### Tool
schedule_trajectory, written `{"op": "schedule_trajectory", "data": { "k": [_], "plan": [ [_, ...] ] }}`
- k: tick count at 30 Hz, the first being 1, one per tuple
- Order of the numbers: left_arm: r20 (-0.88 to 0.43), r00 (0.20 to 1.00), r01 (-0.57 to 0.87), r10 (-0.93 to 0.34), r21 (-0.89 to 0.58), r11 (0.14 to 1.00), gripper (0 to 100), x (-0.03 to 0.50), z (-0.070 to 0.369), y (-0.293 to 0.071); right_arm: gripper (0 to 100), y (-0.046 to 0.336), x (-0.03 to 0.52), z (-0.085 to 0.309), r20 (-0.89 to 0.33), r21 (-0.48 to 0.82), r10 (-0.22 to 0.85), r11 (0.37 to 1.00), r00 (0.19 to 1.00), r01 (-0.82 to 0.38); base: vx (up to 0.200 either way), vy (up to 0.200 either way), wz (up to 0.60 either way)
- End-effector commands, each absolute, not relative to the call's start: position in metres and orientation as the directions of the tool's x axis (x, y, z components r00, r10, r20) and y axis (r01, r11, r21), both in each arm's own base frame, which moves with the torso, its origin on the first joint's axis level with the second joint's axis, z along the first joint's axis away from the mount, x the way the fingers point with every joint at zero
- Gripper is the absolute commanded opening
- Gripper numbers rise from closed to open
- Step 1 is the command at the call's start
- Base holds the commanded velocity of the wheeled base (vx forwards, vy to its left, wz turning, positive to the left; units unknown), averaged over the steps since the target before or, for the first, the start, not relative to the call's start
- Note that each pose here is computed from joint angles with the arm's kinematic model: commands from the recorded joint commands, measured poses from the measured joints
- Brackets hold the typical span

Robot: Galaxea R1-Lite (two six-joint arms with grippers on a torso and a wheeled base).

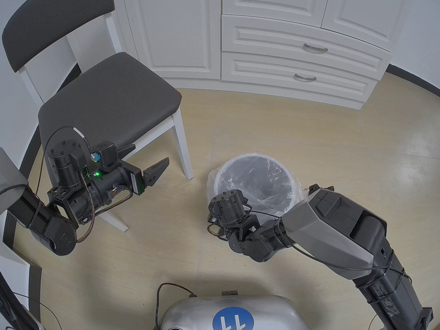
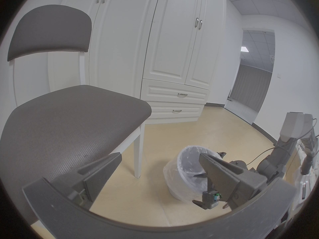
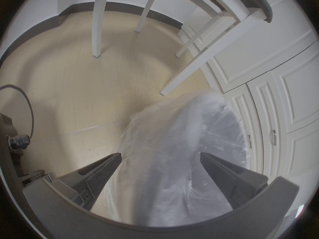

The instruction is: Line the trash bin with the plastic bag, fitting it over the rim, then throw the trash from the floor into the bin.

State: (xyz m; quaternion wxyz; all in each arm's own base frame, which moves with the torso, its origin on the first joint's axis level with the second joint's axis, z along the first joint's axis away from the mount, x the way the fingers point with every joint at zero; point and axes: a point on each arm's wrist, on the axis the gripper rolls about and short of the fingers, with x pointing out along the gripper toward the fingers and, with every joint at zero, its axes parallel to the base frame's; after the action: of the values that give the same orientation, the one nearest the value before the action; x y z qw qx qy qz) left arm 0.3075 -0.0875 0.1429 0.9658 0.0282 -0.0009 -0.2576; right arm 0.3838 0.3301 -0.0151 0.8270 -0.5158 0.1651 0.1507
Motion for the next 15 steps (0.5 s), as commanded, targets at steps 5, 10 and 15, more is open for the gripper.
{"op": "schedule_trajectory", "data": {
  "k": [5,10,15],
  "plan": [
    [-0.016,0.867,0.498,-0.498,0.054,0.865,100,0.308,0.142,-0.088,100,0.335,0.379,-0.017,-0.423,-0.81,0.096,0.406,0.901,-0.423,0.0,0.0,0.0],
    [-0.015,0.867,0.498,-0.498,0.054,0.865,100,0.307,0.142,-0.088,100,0.336,0.364,0.009,-0.413,-0.807,0.123,0.411,0.903,-0.425,0.0,0.0,0.0],
    [-0.01,0.867,0.498,-0.498,0.055,0.865,100,0.306,0.144,-0.087,100,0.326,0.342,0.043,-0.405,-0.804,0.144,0.413,0.903,-0.427,0.0,0.0,0.0]
  ]
}}
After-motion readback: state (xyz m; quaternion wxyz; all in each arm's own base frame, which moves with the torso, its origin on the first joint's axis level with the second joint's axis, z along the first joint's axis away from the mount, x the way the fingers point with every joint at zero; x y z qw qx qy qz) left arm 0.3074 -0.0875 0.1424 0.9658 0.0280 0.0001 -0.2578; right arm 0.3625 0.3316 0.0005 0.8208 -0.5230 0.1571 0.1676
